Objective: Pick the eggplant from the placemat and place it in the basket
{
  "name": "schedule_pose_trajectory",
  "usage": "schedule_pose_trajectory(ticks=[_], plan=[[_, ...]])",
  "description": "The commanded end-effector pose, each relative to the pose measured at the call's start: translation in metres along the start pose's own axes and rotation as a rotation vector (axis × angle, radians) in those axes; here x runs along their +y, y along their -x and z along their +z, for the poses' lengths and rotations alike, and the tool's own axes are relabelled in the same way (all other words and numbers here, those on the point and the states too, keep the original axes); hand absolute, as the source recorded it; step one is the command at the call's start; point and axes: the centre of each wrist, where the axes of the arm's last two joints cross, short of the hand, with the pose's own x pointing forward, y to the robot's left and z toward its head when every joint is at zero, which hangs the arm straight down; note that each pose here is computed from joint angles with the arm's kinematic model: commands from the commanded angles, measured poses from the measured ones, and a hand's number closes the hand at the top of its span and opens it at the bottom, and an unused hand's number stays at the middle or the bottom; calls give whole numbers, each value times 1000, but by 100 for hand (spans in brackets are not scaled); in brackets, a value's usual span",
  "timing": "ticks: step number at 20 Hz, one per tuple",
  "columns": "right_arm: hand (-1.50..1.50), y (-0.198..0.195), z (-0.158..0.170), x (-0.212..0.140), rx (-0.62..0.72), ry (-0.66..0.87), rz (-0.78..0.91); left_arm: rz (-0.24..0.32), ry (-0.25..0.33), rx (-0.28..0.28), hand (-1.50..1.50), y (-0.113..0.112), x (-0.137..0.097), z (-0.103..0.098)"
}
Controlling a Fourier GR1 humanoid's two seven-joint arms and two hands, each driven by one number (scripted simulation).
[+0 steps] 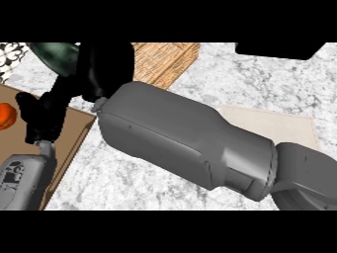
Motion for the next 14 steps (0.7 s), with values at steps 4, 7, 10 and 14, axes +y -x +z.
schedule_pose_trajectory(ticks=[4,7,10,14], plan=[[150,34,-26,0,74,-5,67,0,7,-6,0,-7,-7,-2],[150,54,-23,6,71,-14,53,-1,1,0,0,6,7,4],[150,51,-31,1,80,-21,30,-2,-12,-6,0,1,22,-2],[150,54,-41,-5,86,-45,-34,11,-14,-17,0,2,-4,3]])
